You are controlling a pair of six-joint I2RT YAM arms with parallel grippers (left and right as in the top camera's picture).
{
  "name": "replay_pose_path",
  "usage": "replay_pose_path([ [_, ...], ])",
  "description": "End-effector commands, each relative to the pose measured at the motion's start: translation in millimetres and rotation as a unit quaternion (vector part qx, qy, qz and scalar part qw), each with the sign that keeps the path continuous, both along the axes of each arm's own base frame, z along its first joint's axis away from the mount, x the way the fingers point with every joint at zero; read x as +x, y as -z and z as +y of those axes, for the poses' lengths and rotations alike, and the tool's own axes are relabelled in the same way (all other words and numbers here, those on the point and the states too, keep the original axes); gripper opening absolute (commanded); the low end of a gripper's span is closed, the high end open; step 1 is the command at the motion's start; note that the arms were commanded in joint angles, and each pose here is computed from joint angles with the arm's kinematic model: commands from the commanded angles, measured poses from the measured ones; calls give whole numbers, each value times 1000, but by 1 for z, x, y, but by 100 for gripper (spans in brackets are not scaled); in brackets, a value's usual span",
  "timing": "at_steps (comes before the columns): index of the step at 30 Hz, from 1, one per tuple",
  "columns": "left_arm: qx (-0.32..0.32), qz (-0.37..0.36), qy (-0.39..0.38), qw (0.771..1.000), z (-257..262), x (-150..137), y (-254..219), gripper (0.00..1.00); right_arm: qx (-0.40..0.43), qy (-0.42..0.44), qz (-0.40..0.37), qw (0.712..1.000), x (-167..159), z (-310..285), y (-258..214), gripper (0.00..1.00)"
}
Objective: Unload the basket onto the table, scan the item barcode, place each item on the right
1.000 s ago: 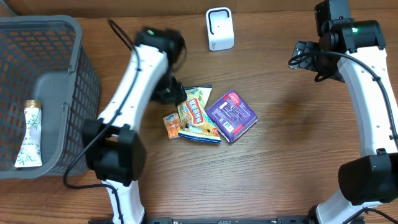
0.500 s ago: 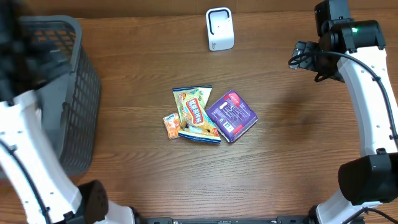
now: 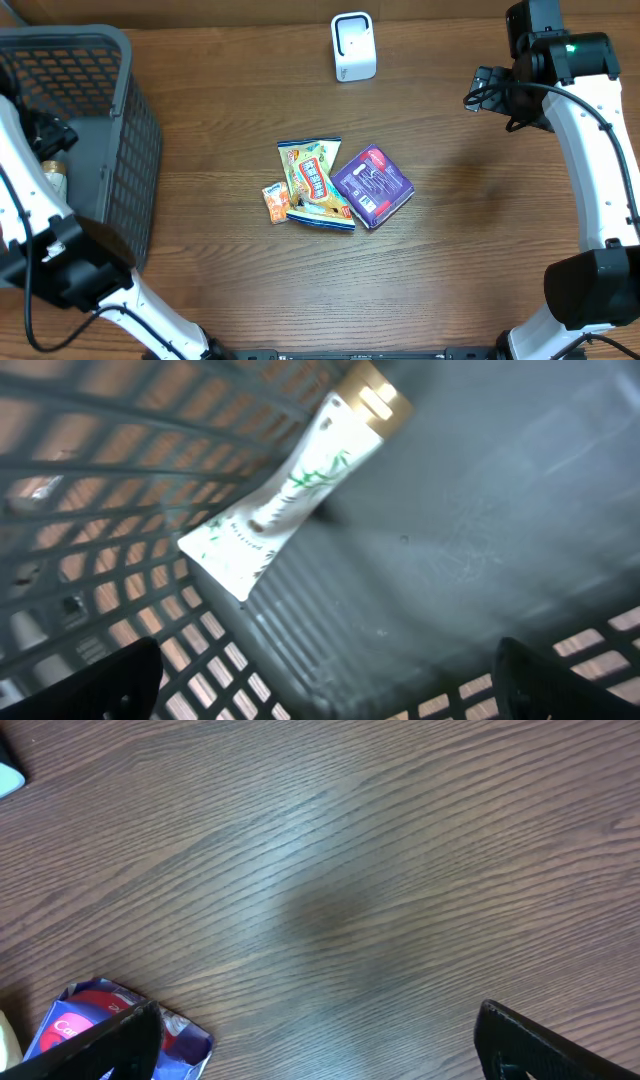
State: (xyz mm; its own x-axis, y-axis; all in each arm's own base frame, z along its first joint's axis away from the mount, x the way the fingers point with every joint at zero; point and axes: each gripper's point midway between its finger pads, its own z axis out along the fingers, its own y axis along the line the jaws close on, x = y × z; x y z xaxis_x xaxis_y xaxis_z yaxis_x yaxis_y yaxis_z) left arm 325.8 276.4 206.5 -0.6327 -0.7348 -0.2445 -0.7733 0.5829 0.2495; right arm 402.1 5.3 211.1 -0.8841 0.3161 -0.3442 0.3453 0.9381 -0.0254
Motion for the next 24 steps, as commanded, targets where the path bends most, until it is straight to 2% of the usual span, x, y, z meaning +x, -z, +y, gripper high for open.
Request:
replay_pose_path([
  [1, -3, 61, 19, 998, 7, 2, 32, 95, -3, 5, -8, 1000, 2, -2, -4, 100],
  [3, -4, 89, 16, 996, 13, -2, 47, 93, -3, 5, -8, 1000, 2, -2, -4, 100],
  [6, -7, 118, 14, 993, 19, -4, 65, 96, -3, 5, -8, 1000, 2, -2, -4, 100],
  [9, 7, 138, 12, 990, 25, -7, 71, 95, -3, 5, -8, 1000, 2, -2, -4, 100],
  [12, 10, 134, 21, 991, 29, -3, 74, 88, -3, 5, -8, 1000, 2, -2, -4, 100],
  [16, 15, 128, 46, 991, 33, 5, 74, 90, -3, 5, -8, 1000, 2, -2, -4, 100],
  [19, -12, 117, 89, 989, 26, 13, 80, 86, -3, 5, -8, 1000, 2, -2, -4, 100],
  [24, -18, 126, 108, 986, 25, 13, 84, 86, -3, 5, -8, 1000, 2, -2, -4, 100],
])
